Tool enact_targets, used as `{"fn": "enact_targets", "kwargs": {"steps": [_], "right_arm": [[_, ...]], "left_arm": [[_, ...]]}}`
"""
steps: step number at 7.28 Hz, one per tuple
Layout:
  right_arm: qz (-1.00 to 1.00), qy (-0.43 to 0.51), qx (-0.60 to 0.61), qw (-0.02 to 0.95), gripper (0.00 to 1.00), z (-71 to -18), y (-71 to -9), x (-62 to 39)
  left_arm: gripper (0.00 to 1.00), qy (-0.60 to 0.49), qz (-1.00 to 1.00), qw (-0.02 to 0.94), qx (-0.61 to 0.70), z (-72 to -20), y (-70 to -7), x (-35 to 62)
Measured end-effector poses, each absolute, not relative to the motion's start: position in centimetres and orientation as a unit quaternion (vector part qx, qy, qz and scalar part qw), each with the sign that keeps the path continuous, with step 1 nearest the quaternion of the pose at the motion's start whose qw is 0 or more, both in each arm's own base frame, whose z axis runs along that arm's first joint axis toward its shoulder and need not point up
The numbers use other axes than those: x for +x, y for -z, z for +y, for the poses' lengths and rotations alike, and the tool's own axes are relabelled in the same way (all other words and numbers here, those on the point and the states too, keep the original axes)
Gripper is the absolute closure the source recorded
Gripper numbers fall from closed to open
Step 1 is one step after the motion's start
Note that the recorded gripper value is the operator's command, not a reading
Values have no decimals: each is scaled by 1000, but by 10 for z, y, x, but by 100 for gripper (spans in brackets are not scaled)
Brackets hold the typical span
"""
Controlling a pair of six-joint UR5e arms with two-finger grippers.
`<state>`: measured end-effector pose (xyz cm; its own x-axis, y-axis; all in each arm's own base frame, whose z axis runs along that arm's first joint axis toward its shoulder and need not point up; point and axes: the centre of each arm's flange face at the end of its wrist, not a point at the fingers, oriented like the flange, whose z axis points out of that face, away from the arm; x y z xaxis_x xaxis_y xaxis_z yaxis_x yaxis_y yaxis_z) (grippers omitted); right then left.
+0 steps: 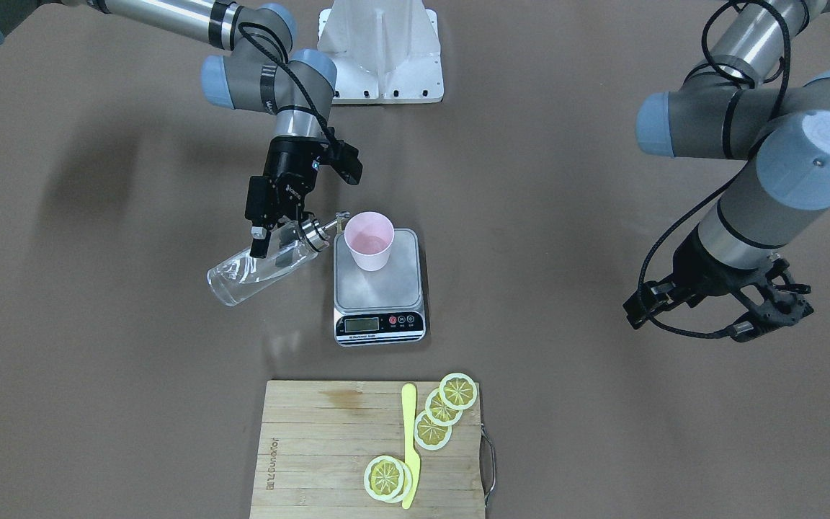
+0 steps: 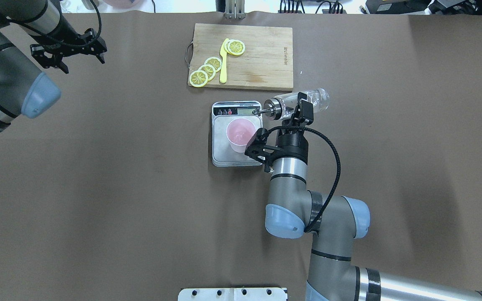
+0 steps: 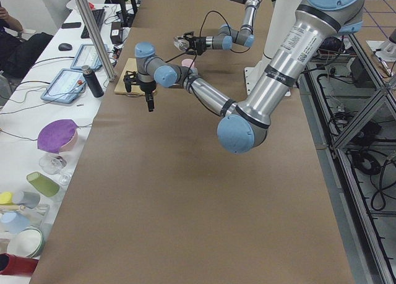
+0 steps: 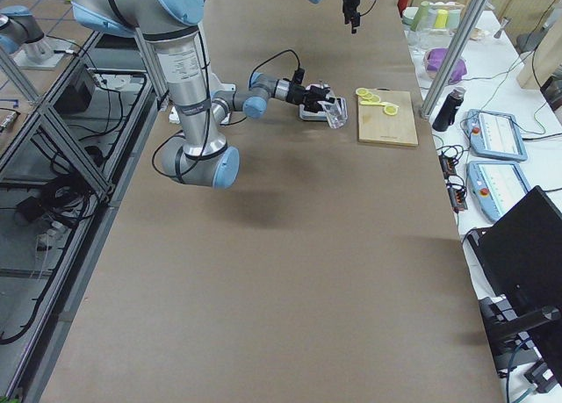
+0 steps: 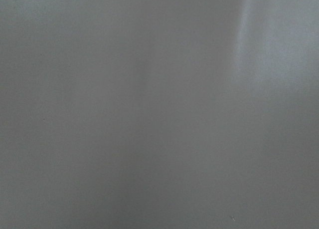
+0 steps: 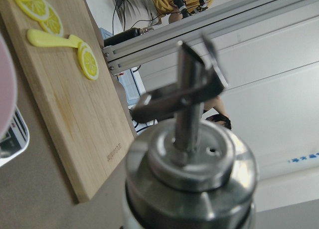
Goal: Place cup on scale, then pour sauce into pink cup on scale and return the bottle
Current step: 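Tilt the bottle with the right gripper to pour into the pink cup, then turn the bottle upright and carry it back with the right gripper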
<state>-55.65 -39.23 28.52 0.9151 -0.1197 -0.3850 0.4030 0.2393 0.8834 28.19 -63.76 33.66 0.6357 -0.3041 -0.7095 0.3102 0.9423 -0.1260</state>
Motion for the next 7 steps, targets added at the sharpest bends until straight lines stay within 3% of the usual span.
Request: {"fn": "enact_targets", "kwargs": {"steps": [4, 7], "right_arm": [[-55, 92, 552, 827, 100, -419, -285, -449], [-181, 10, 504, 845, 100, -441, -348, -352]], "left_arm": [[2, 170, 396, 902, 8, -638, -328, 281], [2, 170, 401, 900, 13, -639, -317, 281]]}}
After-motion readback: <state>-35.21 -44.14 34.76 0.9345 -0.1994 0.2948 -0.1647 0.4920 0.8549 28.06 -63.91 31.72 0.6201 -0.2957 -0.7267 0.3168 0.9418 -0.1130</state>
